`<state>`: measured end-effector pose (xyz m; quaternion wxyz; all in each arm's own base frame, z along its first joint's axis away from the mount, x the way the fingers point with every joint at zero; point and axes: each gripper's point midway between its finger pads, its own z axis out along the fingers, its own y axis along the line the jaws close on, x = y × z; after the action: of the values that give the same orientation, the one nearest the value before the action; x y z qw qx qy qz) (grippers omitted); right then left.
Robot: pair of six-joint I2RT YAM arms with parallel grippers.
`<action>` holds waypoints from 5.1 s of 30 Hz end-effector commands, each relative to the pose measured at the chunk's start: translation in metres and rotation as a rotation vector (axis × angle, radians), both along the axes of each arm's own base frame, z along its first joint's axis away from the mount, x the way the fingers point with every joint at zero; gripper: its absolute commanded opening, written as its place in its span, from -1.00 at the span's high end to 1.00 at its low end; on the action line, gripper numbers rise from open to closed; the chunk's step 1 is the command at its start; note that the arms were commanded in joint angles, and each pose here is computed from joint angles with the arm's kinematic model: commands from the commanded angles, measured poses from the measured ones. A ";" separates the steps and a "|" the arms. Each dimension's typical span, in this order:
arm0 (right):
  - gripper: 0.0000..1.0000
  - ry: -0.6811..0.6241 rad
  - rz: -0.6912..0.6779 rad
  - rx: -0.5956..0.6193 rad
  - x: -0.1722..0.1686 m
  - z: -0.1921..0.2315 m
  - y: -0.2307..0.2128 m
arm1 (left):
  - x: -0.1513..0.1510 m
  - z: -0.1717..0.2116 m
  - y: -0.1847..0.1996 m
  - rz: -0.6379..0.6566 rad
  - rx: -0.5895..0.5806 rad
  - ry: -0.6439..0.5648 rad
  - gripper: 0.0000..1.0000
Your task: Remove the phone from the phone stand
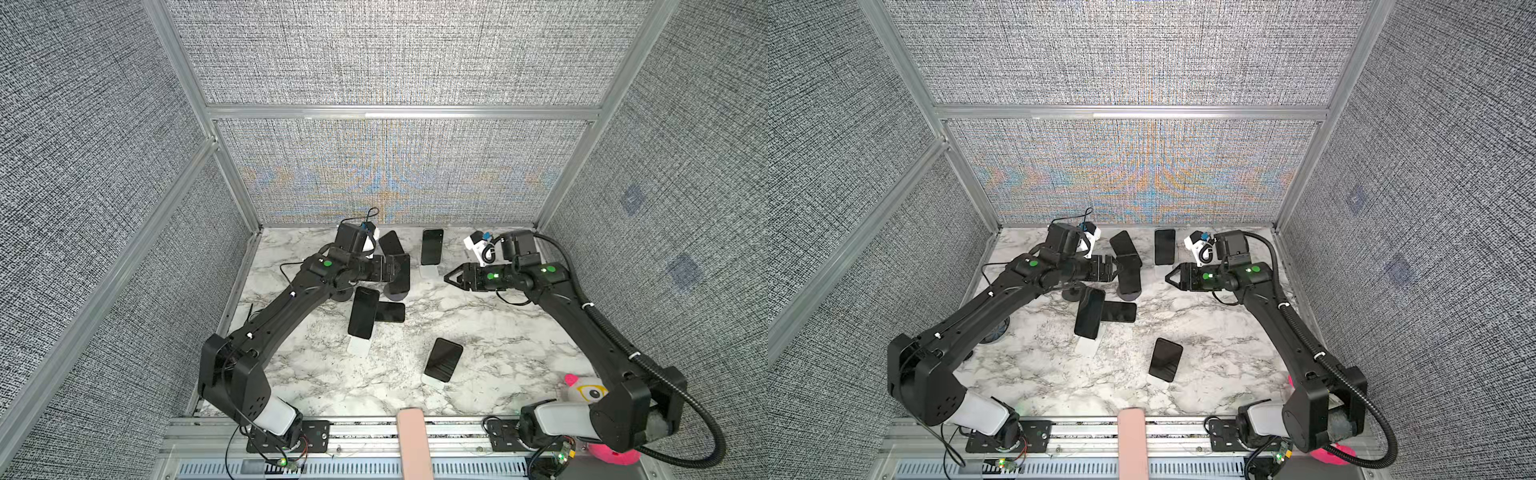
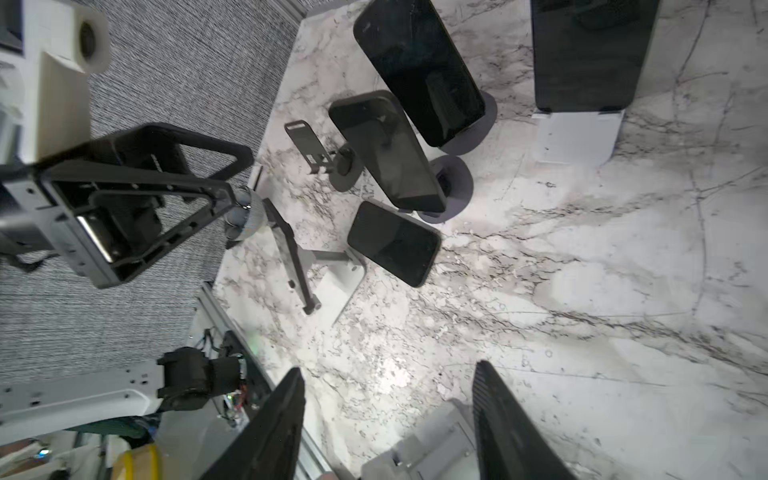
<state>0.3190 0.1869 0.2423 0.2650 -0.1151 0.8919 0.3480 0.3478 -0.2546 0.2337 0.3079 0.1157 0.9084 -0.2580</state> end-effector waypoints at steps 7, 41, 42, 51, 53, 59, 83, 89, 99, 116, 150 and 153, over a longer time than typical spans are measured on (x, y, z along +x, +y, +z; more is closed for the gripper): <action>-0.51 -0.062 -0.024 -0.158 -0.001 -0.022 -0.015 | -0.043 -0.031 0.031 -0.067 0.143 0.031 -0.97; -0.80 -0.081 -0.037 -0.185 -0.011 -0.025 -0.020 | -0.037 -0.106 0.048 0.037 0.337 0.059 -0.94; -0.80 -0.080 -0.036 -0.186 -0.012 -0.025 -0.020 | -0.036 -0.106 0.048 0.043 0.336 0.063 -0.90; -0.79 -0.083 -0.013 -0.166 -0.015 -0.022 -0.016 | -0.036 -0.102 0.046 0.060 0.312 0.076 -0.41; -0.79 -0.083 -0.001 -0.154 -0.017 -0.022 -0.013 | -0.036 -0.096 0.045 0.065 0.300 0.073 -0.38; -0.77 -0.108 0.137 -0.027 -0.029 -0.006 0.017 | -0.036 -0.070 0.045 0.102 0.273 0.092 -0.22; 0.12 -0.214 0.349 0.299 -0.022 0.011 0.141 | -0.021 0.026 -0.048 -0.033 -0.279 0.089 0.25; 0.94 -0.205 0.313 0.294 -0.012 0.002 0.144 | -0.015 0.030 -0.053 -0.019 -0.329 0.072 0.28; 1.00 -0.130 0.284 0.353 -0.007 0.017 0.128 | -0.012 0.045 -0.040 0.004 -0.435 -0.035 -0.78; 1.00 -0.087 0.320 0.569 -0.007 0.059 0.095 | -0.008 0.075 -0.060 -0.127 -0.875 -0.126 -0.85; -0.65 -0.166 0.059 -0.026 -0.004 0.028 0.040 | 0.013 0.070 -0.066 0.018 -0.753 -0.112 1.00; -0.69 -0.187 -0.001 -0.133 -0.006 0.029 0.035 | 0.017 0.071 -0.072 0.020 -0.770 -0.128 1.00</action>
<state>0.3143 0.2516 0.3089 0.3541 -0.1757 0.8269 0.3999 0.3586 -0.3258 0.2988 0.3660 0.0006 0.7355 -0.5701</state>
